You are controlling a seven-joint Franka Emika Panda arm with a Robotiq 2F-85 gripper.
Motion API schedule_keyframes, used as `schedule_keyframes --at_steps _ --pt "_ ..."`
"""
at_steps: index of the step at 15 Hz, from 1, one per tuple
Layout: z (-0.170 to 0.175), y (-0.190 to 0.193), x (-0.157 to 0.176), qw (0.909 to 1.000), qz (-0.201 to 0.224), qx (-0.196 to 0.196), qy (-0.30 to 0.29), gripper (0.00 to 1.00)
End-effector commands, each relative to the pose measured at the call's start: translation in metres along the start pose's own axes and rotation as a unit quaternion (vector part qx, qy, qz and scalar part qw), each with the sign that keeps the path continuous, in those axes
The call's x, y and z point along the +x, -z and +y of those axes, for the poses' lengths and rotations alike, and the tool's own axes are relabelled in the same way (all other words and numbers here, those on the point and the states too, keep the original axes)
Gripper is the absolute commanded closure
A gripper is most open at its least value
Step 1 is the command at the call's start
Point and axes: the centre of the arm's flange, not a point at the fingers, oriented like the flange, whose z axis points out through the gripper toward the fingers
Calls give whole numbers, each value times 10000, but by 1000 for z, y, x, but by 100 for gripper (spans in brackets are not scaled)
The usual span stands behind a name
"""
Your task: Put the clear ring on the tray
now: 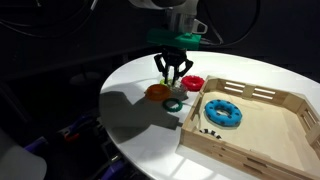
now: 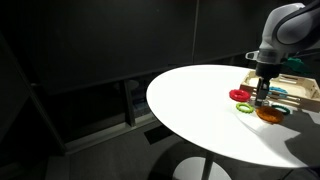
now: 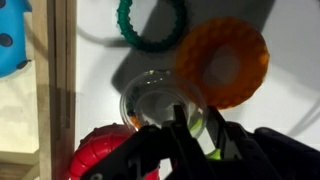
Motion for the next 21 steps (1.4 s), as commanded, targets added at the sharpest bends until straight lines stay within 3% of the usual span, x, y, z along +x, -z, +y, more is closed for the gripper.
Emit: schedule_keyframes --at_steps 1,6,13,21 --pt "6 5 6 9999 -42 -59 -72 87" --pt "6 23 5 9999 61 -41 -72 89" --pt "10 79 8 9996 240 -81 -119 90" --pt "63 132 12 9950 596 -335 -731 90"
